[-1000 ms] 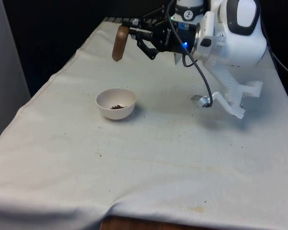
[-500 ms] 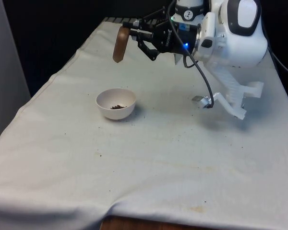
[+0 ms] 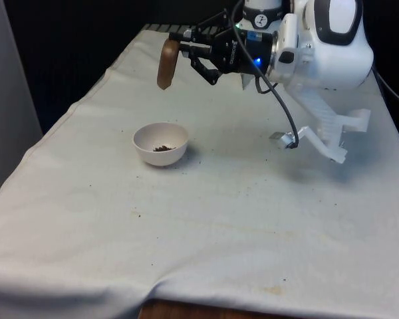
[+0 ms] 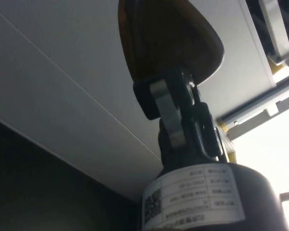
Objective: Pour the coffee beans from the cup into the bowl.
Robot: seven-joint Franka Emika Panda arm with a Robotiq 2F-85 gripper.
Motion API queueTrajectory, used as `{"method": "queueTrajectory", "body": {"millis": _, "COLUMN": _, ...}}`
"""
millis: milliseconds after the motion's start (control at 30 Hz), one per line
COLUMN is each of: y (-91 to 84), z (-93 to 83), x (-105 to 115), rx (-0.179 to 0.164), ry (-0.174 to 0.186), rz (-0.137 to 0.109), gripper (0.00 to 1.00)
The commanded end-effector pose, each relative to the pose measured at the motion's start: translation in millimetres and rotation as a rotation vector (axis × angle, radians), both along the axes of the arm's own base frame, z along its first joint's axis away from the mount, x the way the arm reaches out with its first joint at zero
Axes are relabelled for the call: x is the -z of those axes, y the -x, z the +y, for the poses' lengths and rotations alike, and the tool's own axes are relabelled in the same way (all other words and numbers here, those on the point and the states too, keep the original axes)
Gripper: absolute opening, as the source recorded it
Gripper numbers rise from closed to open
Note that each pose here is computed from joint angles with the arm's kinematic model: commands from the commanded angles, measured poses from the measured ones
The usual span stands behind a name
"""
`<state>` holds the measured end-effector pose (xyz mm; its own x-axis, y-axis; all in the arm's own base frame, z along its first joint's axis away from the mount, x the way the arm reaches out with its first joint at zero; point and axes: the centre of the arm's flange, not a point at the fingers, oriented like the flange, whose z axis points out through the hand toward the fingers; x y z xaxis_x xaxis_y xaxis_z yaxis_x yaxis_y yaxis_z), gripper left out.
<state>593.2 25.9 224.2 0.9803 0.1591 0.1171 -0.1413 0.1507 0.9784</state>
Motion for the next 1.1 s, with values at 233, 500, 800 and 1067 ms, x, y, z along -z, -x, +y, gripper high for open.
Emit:
{"method": "queueTrajectory", "body": {"millis": 233, "y": -4.9, "z": -0.7, "x": -14, "rx": 0.004, "ry": -0.053, "rz": -0.015, "gripper": 0.01}}
{"method": "queueTrajectory", "body": {"millis": 500, "y": -6.9, "z": -1.7, "x": -22, "rx": 0.007, "ry": -0.083, "rz": -0.025, "gripper": 0.01}}
{"method": "queueTrajectory", "body": {"millis": 800, "y": -8.7, "z": -2.2, "x": -26, "rx": 0.009, "ry": -0.136, "rz": -0.034, "gripper": 0.01}}
{"method": "queueTrajectory", "body": {"millis": 1067, "y": -10.7, "z": -4.1, "x": -25, "rx": 0.013, "ry": -0.184, "rz": -0.036, "gripper": 0.01}}
